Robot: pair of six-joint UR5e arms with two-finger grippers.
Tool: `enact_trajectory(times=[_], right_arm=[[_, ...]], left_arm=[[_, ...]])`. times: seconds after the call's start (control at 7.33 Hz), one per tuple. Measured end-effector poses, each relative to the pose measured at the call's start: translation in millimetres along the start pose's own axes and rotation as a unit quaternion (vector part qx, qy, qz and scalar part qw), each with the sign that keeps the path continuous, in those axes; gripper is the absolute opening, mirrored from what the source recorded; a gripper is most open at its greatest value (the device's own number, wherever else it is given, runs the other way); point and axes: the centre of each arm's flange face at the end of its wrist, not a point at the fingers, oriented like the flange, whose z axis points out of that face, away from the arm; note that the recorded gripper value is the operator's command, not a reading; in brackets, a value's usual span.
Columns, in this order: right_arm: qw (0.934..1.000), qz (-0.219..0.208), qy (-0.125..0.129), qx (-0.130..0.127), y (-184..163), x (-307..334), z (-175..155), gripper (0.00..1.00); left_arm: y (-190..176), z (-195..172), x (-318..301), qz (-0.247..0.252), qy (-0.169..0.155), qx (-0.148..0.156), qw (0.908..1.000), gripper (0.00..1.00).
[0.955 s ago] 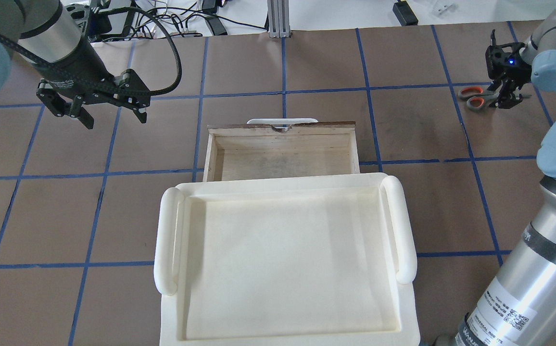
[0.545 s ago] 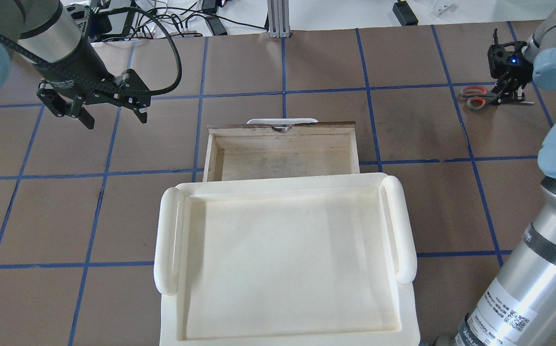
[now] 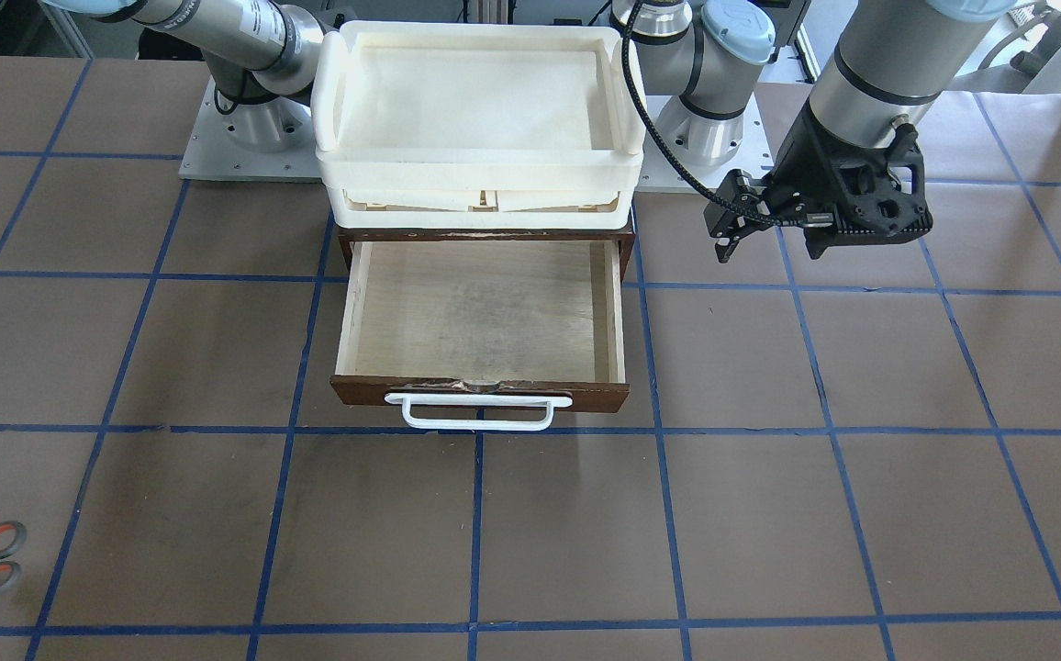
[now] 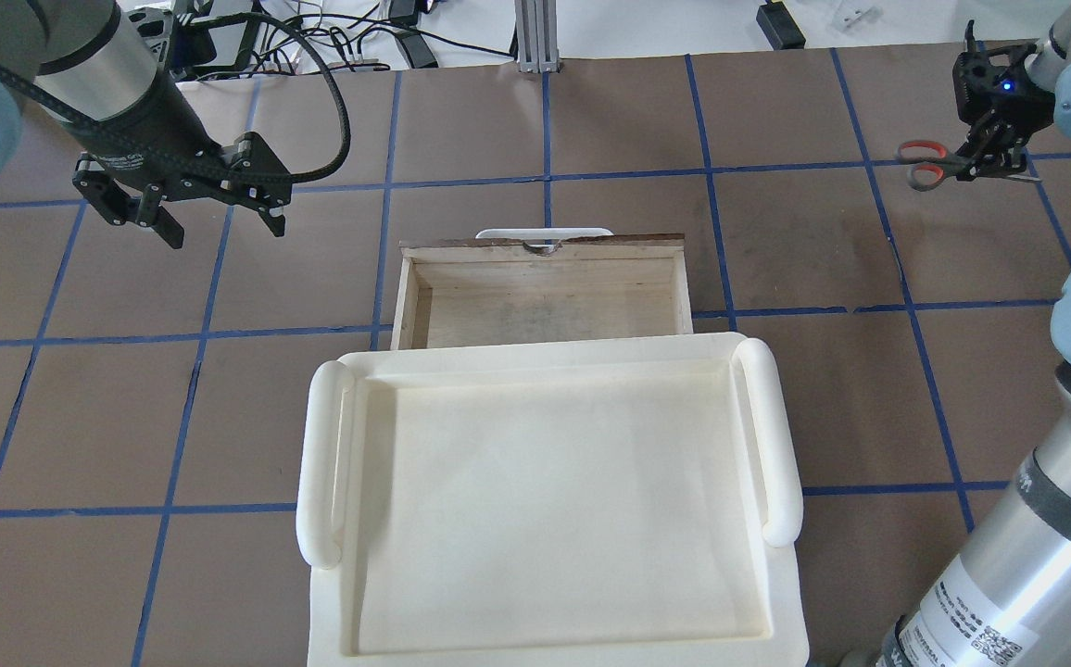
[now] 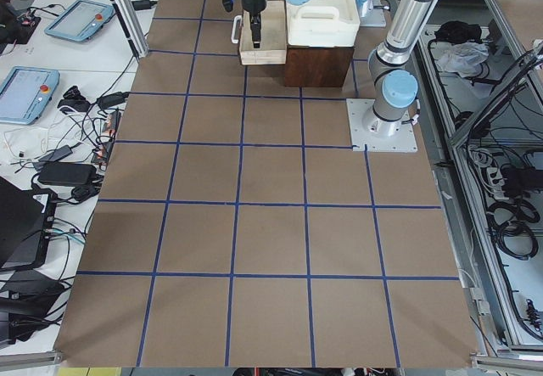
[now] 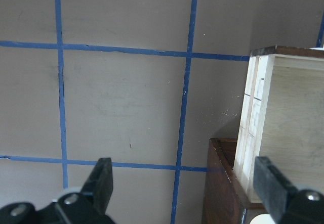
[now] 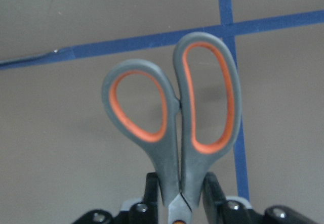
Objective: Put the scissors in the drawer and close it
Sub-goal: 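Carry the scissors with the right gripper over the open drawer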
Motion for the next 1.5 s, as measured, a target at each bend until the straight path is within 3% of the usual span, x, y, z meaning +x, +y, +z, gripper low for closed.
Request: enact_trajectory(times=[0.41, 0.82, 1.23, 1.5], right_arm=[[0.9983, -0.053, -0.022, 0.007, -124.2, -33.3, -101.9, 0.07], [0.9983, -0.046, -0.035, 0.009, -260.3, -106.3, -189.2, 0.07], [0.9986, -0.026, -0.046, 0.0, -417.3, -186.2, -205.6, 0.07], [0.9978, -0.025, -0.062, -0.007, -480.8, -233.1, -188.3, 0.07]], left_arm=[[-0.2, 0.4, -1.1, -0.001, -0.003, -0.001, 1.0, 1.0], [-1.4, 1.6, -0.9, 0.0, -0.003, -0.001, 1.0, 1.0], [-2.8, 3.1, -0.1, 0.0, -0.001, -0.002, 1.0, 1.0], [-1.9, 1.3, 0.0, 0.0, -0.001, 0.0, 1.0, 1.0]])
